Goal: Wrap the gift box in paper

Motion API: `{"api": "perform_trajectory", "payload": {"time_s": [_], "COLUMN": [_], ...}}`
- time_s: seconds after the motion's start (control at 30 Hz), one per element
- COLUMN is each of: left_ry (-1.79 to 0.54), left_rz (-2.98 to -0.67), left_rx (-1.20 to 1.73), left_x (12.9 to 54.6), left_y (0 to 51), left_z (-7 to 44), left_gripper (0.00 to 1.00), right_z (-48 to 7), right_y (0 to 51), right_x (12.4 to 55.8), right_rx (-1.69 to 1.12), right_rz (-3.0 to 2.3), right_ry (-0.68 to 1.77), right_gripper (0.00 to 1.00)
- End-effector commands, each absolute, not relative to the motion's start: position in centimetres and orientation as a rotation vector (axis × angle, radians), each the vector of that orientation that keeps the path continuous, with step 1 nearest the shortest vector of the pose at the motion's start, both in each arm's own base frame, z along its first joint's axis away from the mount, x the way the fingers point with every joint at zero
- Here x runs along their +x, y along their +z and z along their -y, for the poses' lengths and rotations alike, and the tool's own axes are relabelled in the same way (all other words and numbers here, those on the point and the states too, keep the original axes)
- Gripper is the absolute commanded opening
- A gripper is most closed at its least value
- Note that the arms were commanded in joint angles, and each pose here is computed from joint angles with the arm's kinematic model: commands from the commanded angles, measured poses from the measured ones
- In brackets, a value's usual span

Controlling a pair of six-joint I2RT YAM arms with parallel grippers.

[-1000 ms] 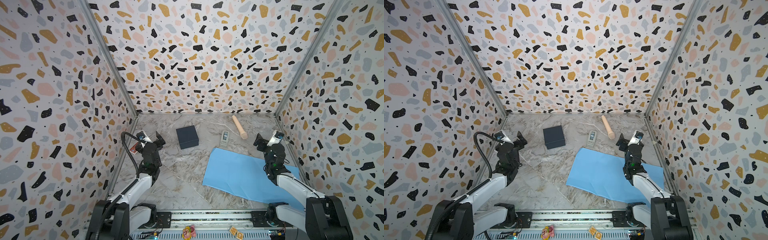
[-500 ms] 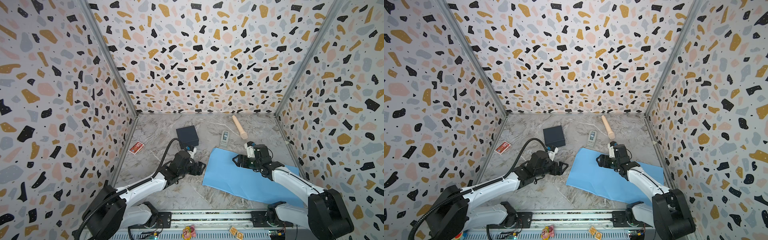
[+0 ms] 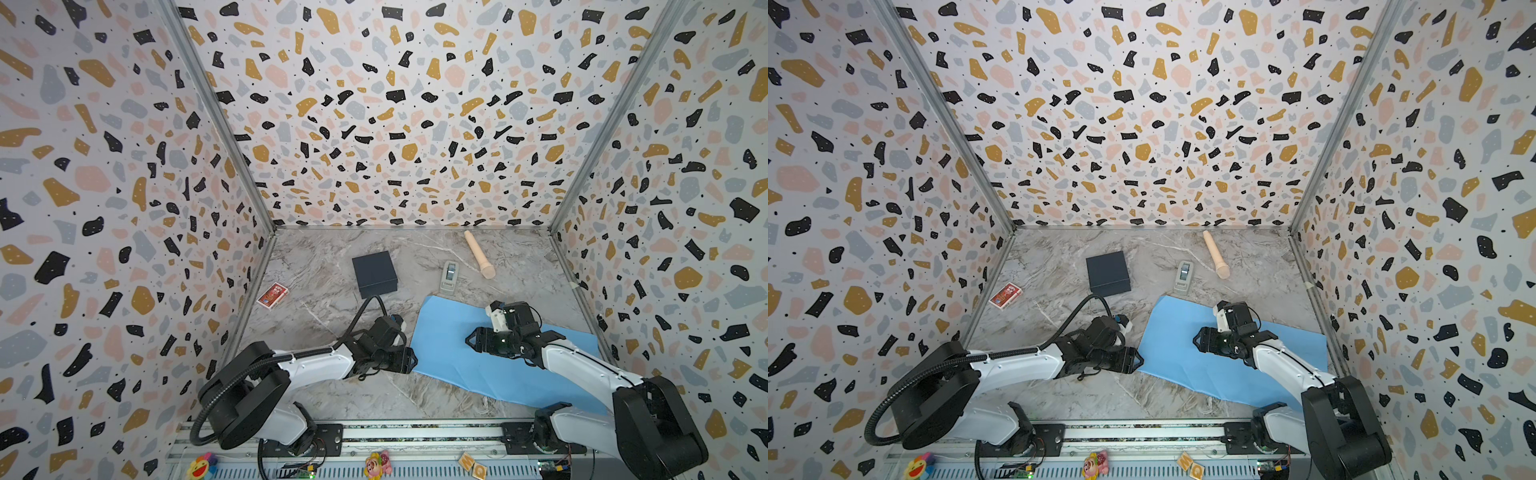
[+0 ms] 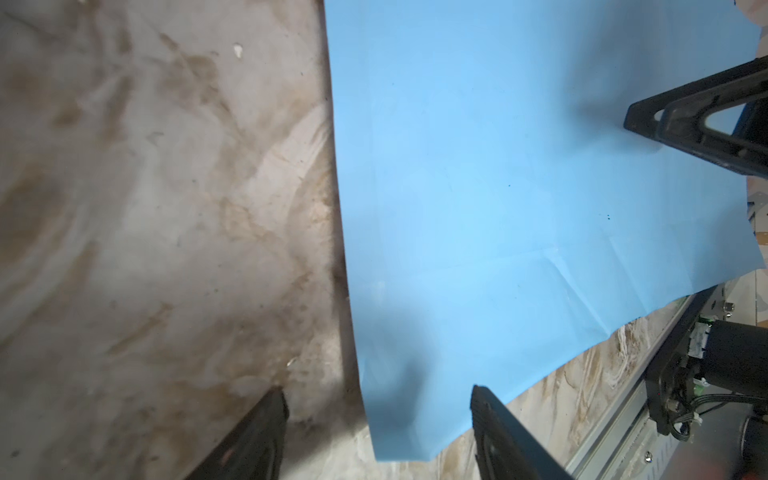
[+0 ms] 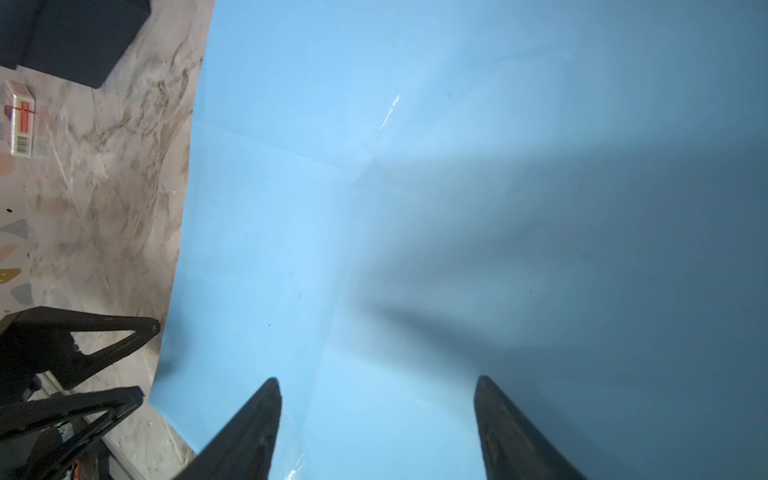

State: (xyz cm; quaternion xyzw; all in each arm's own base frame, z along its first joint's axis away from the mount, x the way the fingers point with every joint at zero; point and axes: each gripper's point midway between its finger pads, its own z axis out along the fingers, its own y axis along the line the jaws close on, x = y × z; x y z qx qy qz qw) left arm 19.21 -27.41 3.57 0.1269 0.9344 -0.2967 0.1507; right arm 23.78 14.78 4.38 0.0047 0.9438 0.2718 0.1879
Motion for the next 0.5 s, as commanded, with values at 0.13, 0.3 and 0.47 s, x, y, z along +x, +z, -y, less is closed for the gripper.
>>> {"api": "perform_trajectory", "payload": {"time_s": [0.13,0.3,0.47], "left_ry": [-1.066,-1.123,-1.184], "left_rz": [-2.643,-2.625,-2.552], "left_rx": [0.354,0.365,0.388], "left_x": [18.4,18.4,18.8], "left_y": [4.6,4.7,6.2], "left_z": [30.1,30.9,31.6], "left_gripper": [0.68,0.65,0.65], "right_z": [-15.2,-15.2,-15.2], "right_y": [4.0,3.8,3.6], "right_x": [23.5,23.3,23.2], "right_rx": [0.006,0.006,-0.008], "right_rz": [-2.663,-2.666,-2.674], "right_ry": [0.802,0.806,0.802], "right_gripper": [0.73,0.72,0.71]}}
